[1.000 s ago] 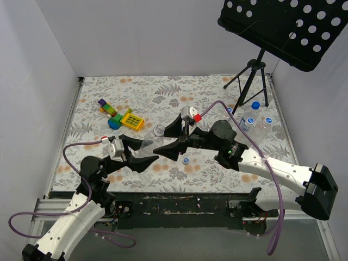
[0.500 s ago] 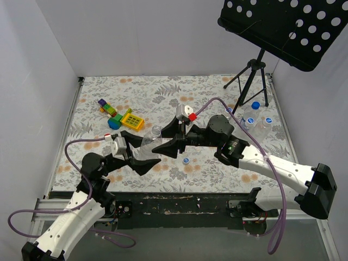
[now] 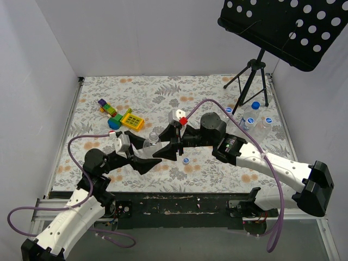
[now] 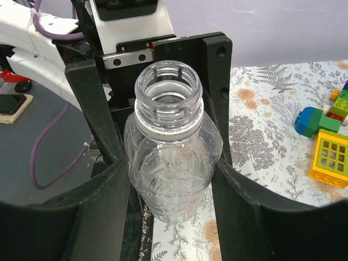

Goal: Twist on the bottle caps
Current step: Adjust the plastic bottle.

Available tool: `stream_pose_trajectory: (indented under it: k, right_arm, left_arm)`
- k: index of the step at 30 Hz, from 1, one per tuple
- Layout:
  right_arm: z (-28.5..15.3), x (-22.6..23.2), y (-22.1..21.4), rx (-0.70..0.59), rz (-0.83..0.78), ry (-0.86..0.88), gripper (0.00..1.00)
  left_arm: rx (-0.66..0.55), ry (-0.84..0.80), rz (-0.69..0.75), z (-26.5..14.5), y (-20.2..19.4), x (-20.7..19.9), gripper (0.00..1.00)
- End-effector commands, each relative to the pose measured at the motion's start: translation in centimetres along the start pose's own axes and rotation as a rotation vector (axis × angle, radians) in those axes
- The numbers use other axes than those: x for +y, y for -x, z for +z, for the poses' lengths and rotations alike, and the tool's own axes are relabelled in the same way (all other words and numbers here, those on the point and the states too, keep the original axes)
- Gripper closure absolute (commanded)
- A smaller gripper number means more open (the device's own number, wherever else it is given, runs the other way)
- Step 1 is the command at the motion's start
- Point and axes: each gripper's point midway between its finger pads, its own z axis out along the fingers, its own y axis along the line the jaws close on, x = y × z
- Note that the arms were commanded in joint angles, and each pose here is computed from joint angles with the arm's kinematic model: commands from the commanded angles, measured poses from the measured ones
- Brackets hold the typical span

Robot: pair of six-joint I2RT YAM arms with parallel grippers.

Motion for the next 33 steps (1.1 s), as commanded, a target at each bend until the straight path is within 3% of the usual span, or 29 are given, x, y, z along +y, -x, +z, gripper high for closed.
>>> stream_pose_trajectory:
  k: [1, 9, 11, 14, 18, 26, 30, 33]
  right_arm:
    - [0.0, 0.7, 1.8, -0.026, -0.055, 0.030, 0.75]
    - [-0.2, 0.4, 1.0, 0.004, -0.057, 0.011, 0.75]
    - [-0.4, 0.5, 1.3, 0.001, -0.045, 0.004, 0.62]
    - [-0.9, -0.2, 1.7, 0.003, -0.023, -0.061, 0.43]
    - [-2.8, -2.0, 2.2, 0.039, 0.004, -0.233, 0.30]
    - [-9.5, -7.0, -4.5, 0.386, 0.126, -0.692, 0.24]
    - [-11.6, -7.9, -9.5, 0.598, 0.184, -0.794, 0.25]
    - [-12.0, -8.4, -12.5, 0.713, 0.214, -0.822, 0.25]
  left_arm:
    - [-0.013, -0.002, 0.012, 0.2, 1.3, -0.1, 0.29]
    - [-0.011, 0.006, 0.021, 0.2, 1.4, 0.1, 0.51]
    - [-0.008, 0.013, 0.026, 0.2, 1.3, 0.3, 0.58]
    - [0.010, 0.046, 0.039, 0.1, 1.1, 0.8, 0.59]
    - [0.030, 0.155, 0.054, -0.4, 0.9, 2.6, 0.59]
    - [0.043, 0.497, 0.004, -2.4, 0.8, 8.0, 0.61]
    - [0.043, 0.758, -0.036, -4.9, 0.7, 11.5, 0.62]
    - [0.040, 0.832, -0.043, -5.8, 0.7, 12.4, 0.62]
